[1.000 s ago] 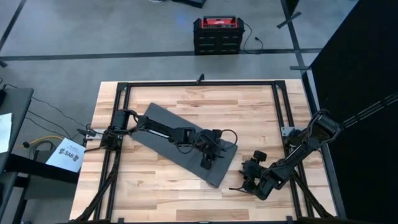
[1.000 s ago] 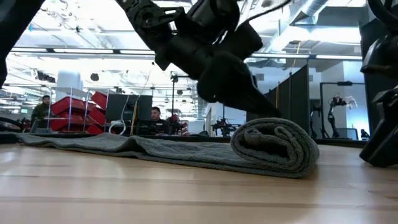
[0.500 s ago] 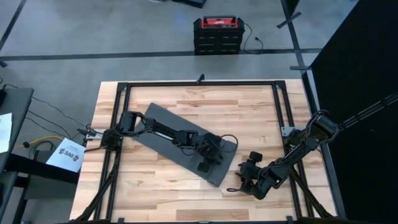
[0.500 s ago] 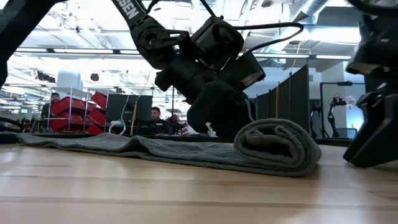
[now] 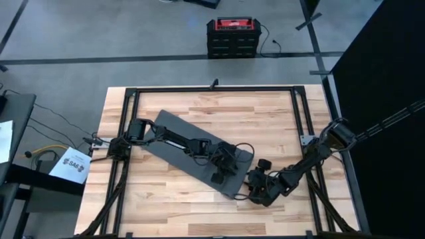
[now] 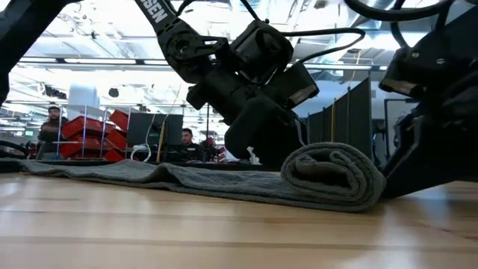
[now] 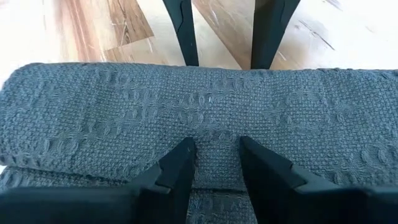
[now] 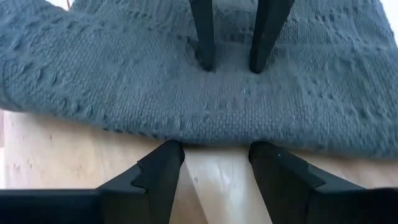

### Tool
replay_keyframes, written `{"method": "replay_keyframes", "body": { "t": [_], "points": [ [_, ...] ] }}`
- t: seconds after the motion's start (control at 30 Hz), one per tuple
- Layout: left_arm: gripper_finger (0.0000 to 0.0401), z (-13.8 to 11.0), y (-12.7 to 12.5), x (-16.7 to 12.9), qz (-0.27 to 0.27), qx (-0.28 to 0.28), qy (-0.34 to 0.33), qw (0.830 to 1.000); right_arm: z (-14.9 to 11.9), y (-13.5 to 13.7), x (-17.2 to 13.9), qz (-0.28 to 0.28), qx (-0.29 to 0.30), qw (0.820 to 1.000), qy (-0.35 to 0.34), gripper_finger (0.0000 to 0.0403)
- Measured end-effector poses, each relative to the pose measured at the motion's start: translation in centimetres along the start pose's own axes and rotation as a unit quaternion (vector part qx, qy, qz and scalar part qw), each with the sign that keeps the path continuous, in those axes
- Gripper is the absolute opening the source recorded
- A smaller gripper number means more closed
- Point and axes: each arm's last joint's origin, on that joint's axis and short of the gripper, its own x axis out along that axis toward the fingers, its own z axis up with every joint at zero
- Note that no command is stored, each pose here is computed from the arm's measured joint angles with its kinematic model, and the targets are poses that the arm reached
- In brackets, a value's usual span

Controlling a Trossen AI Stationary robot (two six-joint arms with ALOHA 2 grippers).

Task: Roll towel
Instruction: Roll the gray towel

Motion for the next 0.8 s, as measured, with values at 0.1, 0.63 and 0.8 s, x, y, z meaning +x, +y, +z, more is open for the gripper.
{"method": "replay_keyframes", "body": {
  "t": [0.1, 0.63, 0.8],
  "points": [
    [0.0118, 0.0, 0.0, 0.0, 0.000, -0.002, 0.000, 1.000, 0.3, -0.1, 0.0, 0.001, -0.007, 1.000, -0.002, 0.0186],
    [0.0118, -0.1, 0.0, 0.0, -0.001, -0.008, 0.001, 1.000, 2.0, -1.1, -3.7, 0.022, 0.018, 1.000, -0.011, 0.0186],
    [0.0118, -0.1, 0.0, 0.0, -0.001, -0.007, 0.002, 1.000, 0.6, -0.4, -2.8, 0.028, 0.048, 0.998, 0.025, 0.0186]
  ]
}}
